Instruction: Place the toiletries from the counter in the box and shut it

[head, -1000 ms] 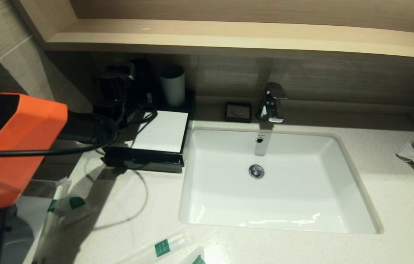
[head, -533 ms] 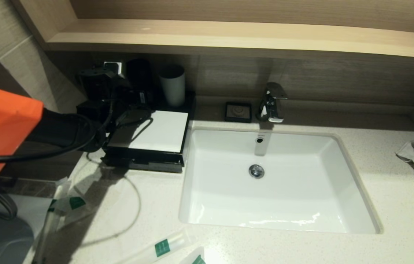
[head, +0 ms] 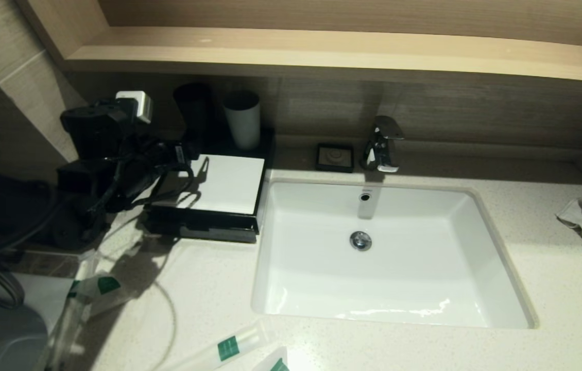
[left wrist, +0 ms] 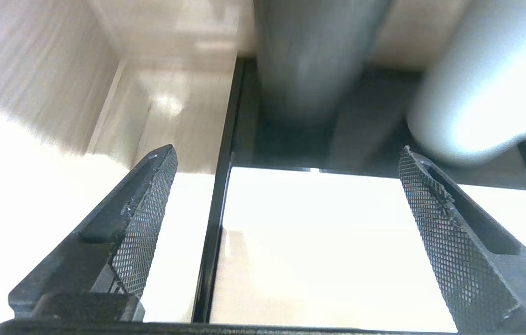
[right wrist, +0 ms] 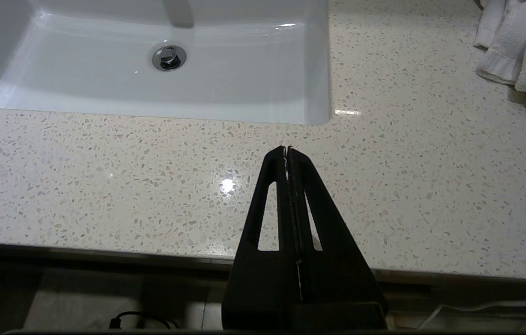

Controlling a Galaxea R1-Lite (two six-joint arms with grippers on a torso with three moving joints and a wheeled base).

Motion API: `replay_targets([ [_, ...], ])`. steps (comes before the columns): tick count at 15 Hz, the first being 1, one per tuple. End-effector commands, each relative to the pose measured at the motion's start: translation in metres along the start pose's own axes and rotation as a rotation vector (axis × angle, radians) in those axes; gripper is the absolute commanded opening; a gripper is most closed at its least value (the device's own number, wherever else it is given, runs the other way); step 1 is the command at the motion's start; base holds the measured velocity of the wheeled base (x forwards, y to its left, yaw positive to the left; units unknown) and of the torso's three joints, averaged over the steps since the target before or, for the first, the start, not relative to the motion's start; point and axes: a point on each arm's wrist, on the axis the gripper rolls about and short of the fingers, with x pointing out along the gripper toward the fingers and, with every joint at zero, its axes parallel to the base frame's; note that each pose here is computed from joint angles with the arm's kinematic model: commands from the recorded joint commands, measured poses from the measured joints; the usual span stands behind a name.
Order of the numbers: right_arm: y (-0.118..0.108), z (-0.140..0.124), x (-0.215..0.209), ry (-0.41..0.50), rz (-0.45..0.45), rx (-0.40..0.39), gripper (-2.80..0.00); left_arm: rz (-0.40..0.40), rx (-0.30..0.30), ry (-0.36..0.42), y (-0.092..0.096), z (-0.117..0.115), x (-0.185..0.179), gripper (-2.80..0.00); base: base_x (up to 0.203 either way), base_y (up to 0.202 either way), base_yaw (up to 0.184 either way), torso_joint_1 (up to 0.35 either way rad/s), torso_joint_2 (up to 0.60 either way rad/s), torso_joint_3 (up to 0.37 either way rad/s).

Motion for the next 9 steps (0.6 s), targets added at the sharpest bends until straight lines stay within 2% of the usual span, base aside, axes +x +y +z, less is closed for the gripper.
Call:
replay_targets([
  [1, 0.000, 0.000, 0.000, 0.000, 0.000, 0.000, -2.80, -0.002, -0.014, -0.040, 0.005, 0.021, -0.042, 0.00, 0.000, 0.000, 0.000, 0.000, 0.00, 0.000],
  [6, 0.000, 0.000, 0.000, 0.000, 0.000, 0.000, -2.80, 0.003, -0.013, -0.006, 0.015, 0.023, -0.107, 0.00, 0.000, 0.000, 0.000, 0.000, 0.00, 0.000],
  [7, 0.000, 0.000, 0.000, 0.000, 0.000, 0.000, -2.80, 0.005, -0.010, 0.011, 0.017, 0.023, -0.119, -2.80, 0.000, 0.000, 0.000, 0.000, 0.00, 0.000],
  [9, 0.000, 0.000, 0.000, 0.000, 0.000, 0.000, -2.80, 0.007, -0.005, 0.046, 0.020, 0.020, -0.139, -2.80, 0.000, 0.000, 0.000, 0.000, 0.00, 0.000],
])
